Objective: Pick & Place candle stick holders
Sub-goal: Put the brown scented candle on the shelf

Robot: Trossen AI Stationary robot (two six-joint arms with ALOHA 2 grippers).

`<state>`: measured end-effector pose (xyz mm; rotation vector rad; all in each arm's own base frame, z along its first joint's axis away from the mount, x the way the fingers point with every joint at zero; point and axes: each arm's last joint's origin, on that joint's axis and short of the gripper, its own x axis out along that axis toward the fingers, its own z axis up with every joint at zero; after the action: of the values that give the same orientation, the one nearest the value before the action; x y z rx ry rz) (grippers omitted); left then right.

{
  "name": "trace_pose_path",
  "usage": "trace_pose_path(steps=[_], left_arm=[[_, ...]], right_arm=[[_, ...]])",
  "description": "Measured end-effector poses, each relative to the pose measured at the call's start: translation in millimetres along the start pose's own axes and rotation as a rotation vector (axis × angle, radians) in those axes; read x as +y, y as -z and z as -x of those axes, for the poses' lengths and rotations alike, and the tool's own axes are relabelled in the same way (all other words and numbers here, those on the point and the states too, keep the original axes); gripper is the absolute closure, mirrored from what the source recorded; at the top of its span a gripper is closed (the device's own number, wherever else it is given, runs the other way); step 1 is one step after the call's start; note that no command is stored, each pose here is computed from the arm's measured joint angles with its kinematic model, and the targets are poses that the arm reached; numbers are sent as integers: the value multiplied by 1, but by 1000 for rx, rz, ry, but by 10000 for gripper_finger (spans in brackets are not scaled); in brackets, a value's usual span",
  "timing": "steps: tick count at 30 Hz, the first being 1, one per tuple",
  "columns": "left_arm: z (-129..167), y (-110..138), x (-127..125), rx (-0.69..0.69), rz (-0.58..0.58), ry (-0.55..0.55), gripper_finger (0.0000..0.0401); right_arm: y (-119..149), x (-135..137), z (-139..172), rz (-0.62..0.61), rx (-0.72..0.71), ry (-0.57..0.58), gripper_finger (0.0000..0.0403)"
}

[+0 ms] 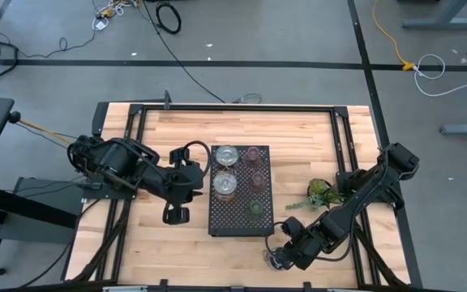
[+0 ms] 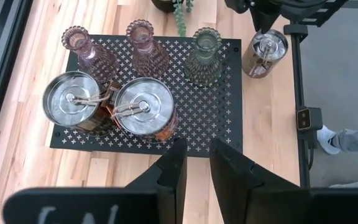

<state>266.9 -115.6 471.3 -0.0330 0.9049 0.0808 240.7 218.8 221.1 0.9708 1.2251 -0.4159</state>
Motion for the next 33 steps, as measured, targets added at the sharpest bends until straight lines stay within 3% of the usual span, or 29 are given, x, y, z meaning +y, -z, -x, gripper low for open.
trace_pose_path(steps=[6, 20, 33], left_arm=[[0, 0, 0, 0, -1, 0, 328], [0, 0, 0, 1, -1, 0, 328], [0, 0, 0, 1, -28, -1, 328]], right_arm=[[-1, 3, 0, -6, 1, -36, 328], [-2, 0, -1, 16, -10, 0, 330], [-2, -9, -24, 10, 4, -92, 330]])
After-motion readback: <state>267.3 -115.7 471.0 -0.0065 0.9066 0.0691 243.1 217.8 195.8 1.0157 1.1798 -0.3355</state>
